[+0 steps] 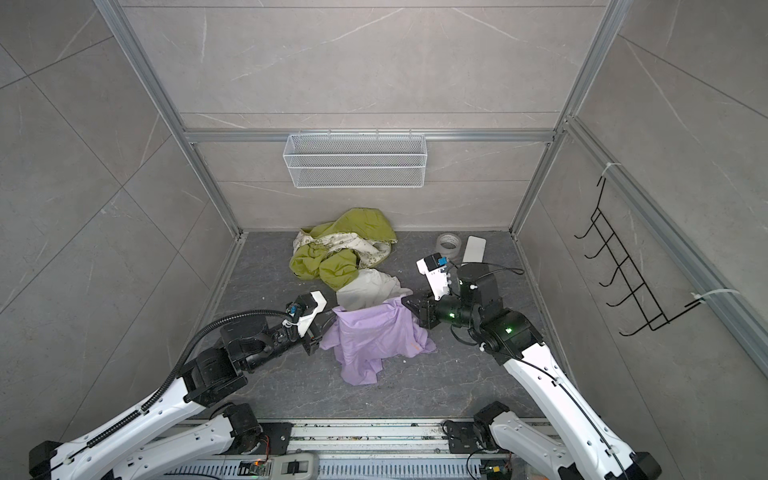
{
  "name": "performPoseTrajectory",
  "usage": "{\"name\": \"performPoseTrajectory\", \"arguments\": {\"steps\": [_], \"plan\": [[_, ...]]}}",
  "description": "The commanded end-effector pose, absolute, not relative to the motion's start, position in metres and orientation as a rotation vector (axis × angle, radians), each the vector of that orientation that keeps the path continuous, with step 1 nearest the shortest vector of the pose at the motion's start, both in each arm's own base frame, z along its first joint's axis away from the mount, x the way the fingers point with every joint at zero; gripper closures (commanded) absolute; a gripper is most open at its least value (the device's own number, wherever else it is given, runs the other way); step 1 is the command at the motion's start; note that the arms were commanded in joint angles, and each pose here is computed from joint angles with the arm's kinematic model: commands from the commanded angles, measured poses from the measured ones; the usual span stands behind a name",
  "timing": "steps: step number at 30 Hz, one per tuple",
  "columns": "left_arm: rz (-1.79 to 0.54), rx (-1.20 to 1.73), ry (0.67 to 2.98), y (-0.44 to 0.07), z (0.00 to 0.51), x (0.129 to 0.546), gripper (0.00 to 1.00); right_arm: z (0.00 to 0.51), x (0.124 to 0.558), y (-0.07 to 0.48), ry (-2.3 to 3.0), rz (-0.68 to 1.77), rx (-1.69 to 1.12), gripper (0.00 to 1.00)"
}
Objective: Pick out a specific cloth from the pile
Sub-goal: 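Lower the lavender T-shirt with both grippers onto the floor nearer the robot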
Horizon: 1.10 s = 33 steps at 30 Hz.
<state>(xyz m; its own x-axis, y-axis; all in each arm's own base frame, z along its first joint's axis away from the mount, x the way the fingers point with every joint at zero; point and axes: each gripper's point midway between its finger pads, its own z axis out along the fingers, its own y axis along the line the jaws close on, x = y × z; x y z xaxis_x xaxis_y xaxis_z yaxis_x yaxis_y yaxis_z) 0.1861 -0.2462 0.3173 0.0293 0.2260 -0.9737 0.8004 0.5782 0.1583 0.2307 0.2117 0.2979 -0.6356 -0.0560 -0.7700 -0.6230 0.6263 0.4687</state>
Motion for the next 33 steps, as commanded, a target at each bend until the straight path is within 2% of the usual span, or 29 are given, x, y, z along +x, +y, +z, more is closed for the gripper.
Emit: {"name": "performPoseTrajectory", "arguments": {"steps": [1, 17, 33], "plan": [[-0.562, 0.805, 1.567, -0.232, 0.316, 0.188, 1.0, 0.288, 0.226, 0.212, 2.114, 0.999, -0.504, 1.0], [-0.453, 0.498, 2.041, -0.2, 0.2, 0.207, 1.0, 0.202, 0.23, 0.203, 2.293, 0.913, -0.445, 1.0], [-0.396, 0.267, 2.289, -0.176, 0.122, 0.2, 1.0, 0.114, 0.238, 0.184, 2.552, 0.73, -0.3, 1.0]]}}
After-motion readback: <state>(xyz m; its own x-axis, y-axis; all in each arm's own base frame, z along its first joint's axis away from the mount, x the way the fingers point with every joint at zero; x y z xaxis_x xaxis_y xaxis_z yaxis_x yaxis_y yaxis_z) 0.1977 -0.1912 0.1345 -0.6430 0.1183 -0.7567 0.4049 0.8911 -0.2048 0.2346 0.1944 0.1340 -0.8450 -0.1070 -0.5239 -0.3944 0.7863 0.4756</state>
